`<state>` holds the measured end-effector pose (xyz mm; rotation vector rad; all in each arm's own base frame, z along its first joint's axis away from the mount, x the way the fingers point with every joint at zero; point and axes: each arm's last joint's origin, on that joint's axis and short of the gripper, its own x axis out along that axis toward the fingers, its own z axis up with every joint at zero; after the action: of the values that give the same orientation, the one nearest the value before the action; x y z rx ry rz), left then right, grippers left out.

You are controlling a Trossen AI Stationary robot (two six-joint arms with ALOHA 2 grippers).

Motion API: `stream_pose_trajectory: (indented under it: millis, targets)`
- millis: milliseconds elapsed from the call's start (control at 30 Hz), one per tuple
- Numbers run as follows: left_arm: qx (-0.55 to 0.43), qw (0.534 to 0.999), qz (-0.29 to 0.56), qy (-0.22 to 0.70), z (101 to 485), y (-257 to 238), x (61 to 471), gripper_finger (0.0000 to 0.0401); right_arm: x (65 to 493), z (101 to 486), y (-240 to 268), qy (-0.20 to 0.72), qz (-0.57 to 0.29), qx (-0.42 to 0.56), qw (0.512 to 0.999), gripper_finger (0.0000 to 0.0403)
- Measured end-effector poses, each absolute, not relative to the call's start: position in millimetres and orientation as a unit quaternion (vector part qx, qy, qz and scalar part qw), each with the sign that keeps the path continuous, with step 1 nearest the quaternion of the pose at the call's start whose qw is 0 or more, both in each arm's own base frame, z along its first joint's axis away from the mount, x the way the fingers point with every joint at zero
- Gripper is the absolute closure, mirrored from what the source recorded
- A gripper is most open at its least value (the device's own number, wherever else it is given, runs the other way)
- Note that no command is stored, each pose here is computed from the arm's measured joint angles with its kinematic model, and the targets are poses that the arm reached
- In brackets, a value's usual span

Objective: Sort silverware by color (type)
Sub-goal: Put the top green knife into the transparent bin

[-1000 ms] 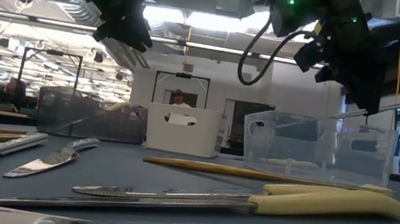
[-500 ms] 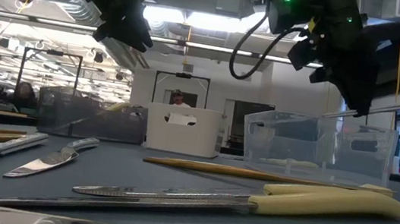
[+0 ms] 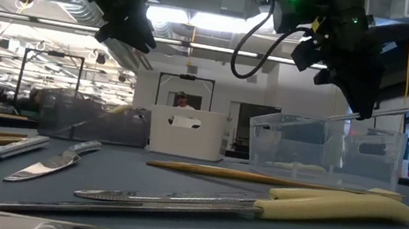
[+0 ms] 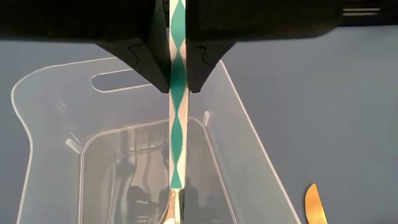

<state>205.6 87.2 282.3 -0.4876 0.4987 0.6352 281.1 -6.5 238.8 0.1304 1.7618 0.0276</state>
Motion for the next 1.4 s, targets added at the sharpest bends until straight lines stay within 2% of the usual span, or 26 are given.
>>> stream_pose_trajectory:
  millis: [267,433,1167,1400]
  targets:
    - [-0.235,0.891,0.306,0.240,282.3,87.2,205.6,0.0293,280.4,239.0,-6.5,0.773,0.012,0.057,0.632,0.0393]
    - [-0.235,0.891,0.306,0.240,282.3,87.2,205.6,0.0293,274.5,240.4,-6.3,0.792,0.008,0.059,0.607,0.0393]
    - [-0.235,0.891,0.306,0.240,282.3,87.2,205.6,0.0293,271.8,241.3,-6.0,0.794,-0.101,0.145,0.581,0.0393]
    - [-0.235,0.891,0.306,0.240,282.3,87.2,205.6,0.0293,272.5,241.1,-5.9,0.791,-0.112,0.155,0.582,0.0393]
